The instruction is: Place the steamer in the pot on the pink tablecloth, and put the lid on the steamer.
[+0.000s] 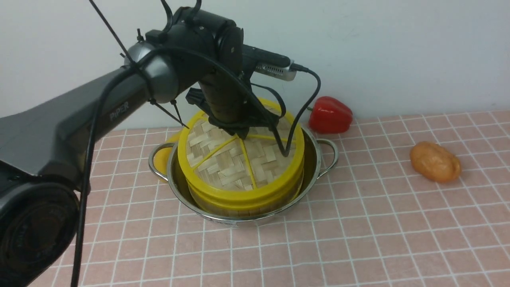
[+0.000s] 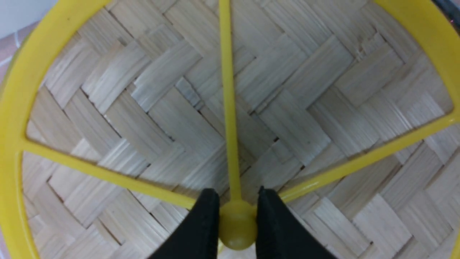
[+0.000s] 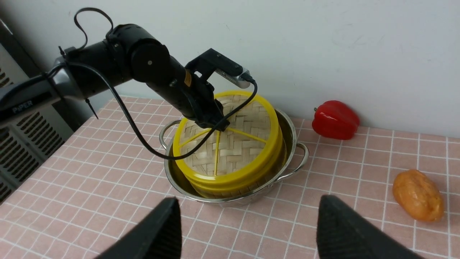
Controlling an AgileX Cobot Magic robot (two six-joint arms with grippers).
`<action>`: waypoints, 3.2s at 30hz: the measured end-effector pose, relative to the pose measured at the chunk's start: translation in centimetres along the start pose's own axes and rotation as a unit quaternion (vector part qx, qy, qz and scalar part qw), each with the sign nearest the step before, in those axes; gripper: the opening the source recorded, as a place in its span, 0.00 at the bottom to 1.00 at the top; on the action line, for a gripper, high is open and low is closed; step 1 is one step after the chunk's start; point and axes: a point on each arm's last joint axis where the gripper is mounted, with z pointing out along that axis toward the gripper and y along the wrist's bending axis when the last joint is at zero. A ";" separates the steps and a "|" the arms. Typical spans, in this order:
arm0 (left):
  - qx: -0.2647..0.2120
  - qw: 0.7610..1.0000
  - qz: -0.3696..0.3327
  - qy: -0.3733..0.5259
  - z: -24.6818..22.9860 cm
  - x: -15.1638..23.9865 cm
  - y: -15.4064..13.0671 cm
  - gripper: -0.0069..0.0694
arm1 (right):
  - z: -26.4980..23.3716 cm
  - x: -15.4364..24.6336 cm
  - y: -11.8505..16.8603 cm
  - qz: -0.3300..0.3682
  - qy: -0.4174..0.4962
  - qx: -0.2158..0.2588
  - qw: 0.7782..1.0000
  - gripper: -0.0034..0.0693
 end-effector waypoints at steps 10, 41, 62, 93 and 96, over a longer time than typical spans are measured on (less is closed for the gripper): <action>0.001 1.000 0.001 0.002 1.0 0.0 -0.2 0.25 | 0.0 0.0 0.0 0.000 0.000 0.000 1.000 0.72; -0.029 0.983 -0.014 -0.181 -20.5 0.5 3.3 0.68 | -0.1 4.3 -3.2 -0.070 -0.004 0.093 0.993 0.47; 0.054 0.946 0.047 -0.315 -34.7 11.3 3.5 0.06 | 0.7 16.0 -7.8 -0.051 -0.047 0.110 0.991 0.03; 0.088 0.935 0.018 -0.343 -23.1 36.3 2.1 0.09 | 0.8 16.0 -7.8 -0.048 -0.046 0.109 0.992 0.16; 0.049 0.929 0.024 -0.367 -22.9 36.2 2.6 0.09 | 0.8 16.0 -7.8 -0.048 -0.046 0.109 0.992 0.17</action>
